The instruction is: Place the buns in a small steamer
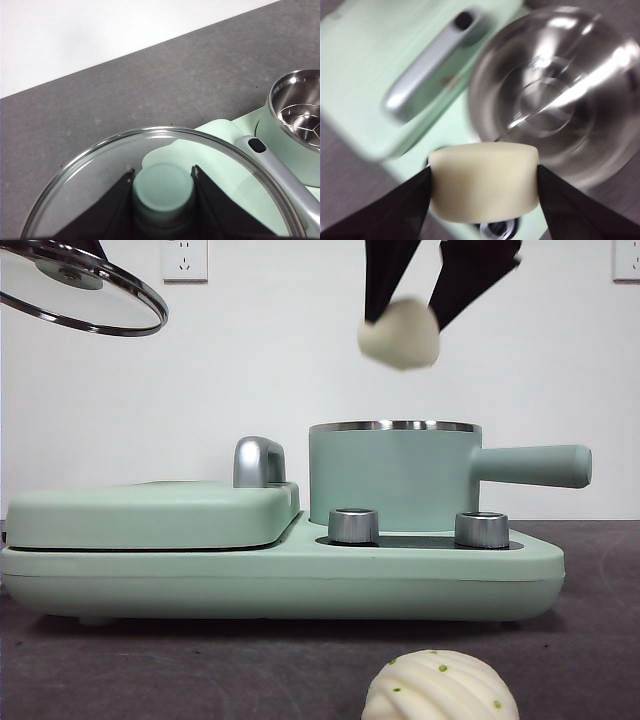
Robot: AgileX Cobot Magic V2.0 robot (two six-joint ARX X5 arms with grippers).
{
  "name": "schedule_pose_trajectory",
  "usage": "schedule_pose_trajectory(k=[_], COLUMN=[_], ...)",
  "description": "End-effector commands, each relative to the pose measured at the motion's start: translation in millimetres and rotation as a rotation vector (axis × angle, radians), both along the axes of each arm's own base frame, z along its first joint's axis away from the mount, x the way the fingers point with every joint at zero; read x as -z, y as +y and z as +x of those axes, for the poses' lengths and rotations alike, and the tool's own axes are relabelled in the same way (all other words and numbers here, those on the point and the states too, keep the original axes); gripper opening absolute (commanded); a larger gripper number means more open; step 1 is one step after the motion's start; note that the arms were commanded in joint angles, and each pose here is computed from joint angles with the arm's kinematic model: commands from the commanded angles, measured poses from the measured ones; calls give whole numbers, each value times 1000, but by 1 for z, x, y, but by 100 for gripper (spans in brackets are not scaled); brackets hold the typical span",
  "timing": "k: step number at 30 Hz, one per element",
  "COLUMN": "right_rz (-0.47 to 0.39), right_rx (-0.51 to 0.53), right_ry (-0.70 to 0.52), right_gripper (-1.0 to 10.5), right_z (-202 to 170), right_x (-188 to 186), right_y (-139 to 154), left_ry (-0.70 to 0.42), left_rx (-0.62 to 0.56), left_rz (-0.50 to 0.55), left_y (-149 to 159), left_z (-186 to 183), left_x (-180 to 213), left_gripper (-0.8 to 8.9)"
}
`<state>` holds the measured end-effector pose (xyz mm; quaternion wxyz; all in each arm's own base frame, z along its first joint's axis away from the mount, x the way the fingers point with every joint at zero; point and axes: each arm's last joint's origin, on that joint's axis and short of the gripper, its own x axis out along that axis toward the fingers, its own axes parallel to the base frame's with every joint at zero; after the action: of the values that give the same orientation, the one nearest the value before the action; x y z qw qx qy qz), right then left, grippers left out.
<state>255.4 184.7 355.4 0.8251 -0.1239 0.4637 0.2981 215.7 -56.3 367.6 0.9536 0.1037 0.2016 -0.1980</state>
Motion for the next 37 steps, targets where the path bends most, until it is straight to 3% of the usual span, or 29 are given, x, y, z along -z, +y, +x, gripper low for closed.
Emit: schedule_pose_trajectory(k=[1,9,24,27,33,37], right_rz=[-11,-44,-82,-93,-84,-49], right_rx=[-14,-4,-8,2,-4,11], right_ry=[-36,-11,17,1,-1,-29], right_gripper=[314,315,315,318,437,435], right_z=[22,67,103,105,105,92], right_x=[3,30,77,78,76,42], right_y=[7,19,35,33,33,26], left_ry=[-44,-42,-42,-42,-42,-41], left_rx=[4,3,3,3,3,2], left_rz=[-5,-7,-7,-7,-7,-7], left_y=[0,0,0,0,0,0], left_z=[0,0,0,0,0,0], left_x=[-8,-8,-8,-8,-8,-8], left_gripper=[17,17,17,17,17,17])
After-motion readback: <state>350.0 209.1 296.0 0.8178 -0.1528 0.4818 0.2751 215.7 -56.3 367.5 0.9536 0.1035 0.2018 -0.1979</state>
